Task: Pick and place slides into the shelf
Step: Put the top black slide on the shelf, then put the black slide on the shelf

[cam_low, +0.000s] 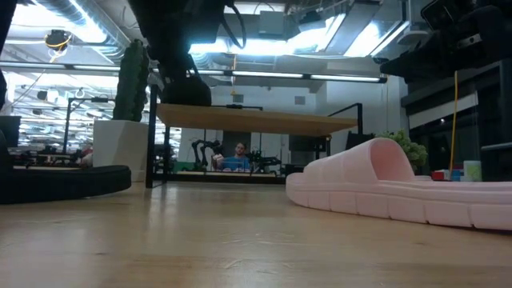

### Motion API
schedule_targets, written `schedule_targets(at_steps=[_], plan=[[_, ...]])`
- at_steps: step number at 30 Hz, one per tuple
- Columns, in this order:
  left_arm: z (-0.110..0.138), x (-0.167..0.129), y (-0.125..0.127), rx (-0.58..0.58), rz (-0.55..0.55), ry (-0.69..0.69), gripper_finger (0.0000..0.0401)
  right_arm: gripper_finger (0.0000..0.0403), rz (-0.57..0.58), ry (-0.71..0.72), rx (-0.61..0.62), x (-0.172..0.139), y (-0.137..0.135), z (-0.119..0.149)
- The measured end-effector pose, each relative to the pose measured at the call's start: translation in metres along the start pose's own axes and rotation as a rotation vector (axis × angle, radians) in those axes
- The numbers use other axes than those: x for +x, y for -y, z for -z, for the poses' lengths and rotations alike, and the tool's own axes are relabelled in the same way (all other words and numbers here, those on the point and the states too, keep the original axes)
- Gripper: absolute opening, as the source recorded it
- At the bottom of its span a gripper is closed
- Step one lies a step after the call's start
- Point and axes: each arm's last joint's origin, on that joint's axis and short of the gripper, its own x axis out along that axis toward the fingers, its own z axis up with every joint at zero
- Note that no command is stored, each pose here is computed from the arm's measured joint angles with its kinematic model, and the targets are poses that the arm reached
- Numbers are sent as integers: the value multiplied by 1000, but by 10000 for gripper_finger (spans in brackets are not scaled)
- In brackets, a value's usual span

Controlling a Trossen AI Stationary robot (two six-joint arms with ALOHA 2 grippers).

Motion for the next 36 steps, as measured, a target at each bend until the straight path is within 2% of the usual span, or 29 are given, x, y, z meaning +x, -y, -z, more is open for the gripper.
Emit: schedule_targets(at_steps=[9,24,36], plan=[[-2,0,2,-34,19,0,45,21,0,0,3,0,0,0],[-5,-2,1,-48,29,5,136,21,0,-1,3,0,0,0],[-23,-22,-10,-26,95,39,141,21,-1,0,3,0,0,0]])
